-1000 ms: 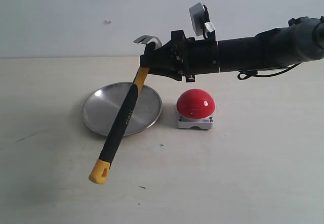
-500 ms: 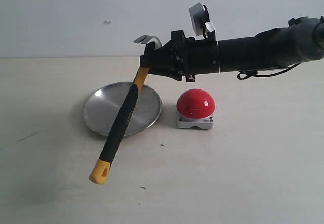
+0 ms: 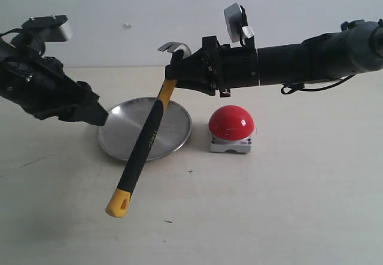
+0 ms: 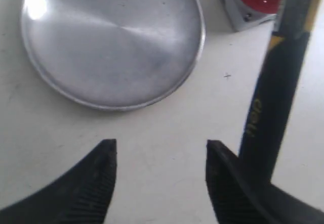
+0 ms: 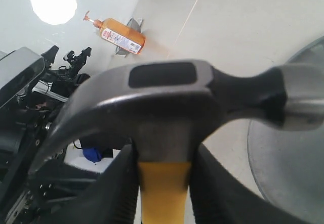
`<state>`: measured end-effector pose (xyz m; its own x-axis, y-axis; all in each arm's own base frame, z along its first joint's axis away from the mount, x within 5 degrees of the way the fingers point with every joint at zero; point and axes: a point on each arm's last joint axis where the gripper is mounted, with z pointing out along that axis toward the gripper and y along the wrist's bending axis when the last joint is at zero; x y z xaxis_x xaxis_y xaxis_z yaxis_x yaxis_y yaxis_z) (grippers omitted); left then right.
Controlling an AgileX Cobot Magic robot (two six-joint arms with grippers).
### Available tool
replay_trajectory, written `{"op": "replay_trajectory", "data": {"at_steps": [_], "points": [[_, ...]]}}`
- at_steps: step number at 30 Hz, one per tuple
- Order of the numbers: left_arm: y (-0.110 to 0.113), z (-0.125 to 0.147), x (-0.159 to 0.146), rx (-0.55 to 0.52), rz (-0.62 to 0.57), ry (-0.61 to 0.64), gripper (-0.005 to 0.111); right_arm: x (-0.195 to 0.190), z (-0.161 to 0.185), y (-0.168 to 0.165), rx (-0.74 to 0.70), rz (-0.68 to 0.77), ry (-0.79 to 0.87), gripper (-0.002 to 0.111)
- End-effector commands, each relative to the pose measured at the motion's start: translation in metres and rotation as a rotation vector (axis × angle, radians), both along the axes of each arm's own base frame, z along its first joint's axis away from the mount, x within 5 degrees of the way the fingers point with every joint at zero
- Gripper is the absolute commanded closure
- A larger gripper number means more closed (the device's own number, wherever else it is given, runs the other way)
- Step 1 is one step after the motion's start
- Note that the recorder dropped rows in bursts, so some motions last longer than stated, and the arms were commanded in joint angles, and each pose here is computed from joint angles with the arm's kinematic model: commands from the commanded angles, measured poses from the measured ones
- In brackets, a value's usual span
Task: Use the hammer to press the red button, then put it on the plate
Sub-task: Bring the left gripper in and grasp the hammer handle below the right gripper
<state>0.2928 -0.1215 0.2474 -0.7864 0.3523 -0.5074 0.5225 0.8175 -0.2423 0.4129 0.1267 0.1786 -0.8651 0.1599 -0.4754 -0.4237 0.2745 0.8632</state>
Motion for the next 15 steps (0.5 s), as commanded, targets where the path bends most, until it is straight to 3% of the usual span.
{"op": "replay_trajectory", "data": {"at_steps": [1,6,15], "points": [[-0.02,-0.001,-0.009,-0.02,-0.058,0.015,0.043,-0.001,0.018,0.001,0.076,0.002,-0.034,0.108],[-0.033,-0.001,-0.016,-0.017,-0.105,0.014,0.043,-0.001,0.018,0.001,0.075,0.003,-0.038,0.108],[-0.037,-0.004,-0.016,-0.028,-0.109,0.028,0.043,-0.001,0.018,0.001,0.074,0.003,-0.042,0.108]]}}
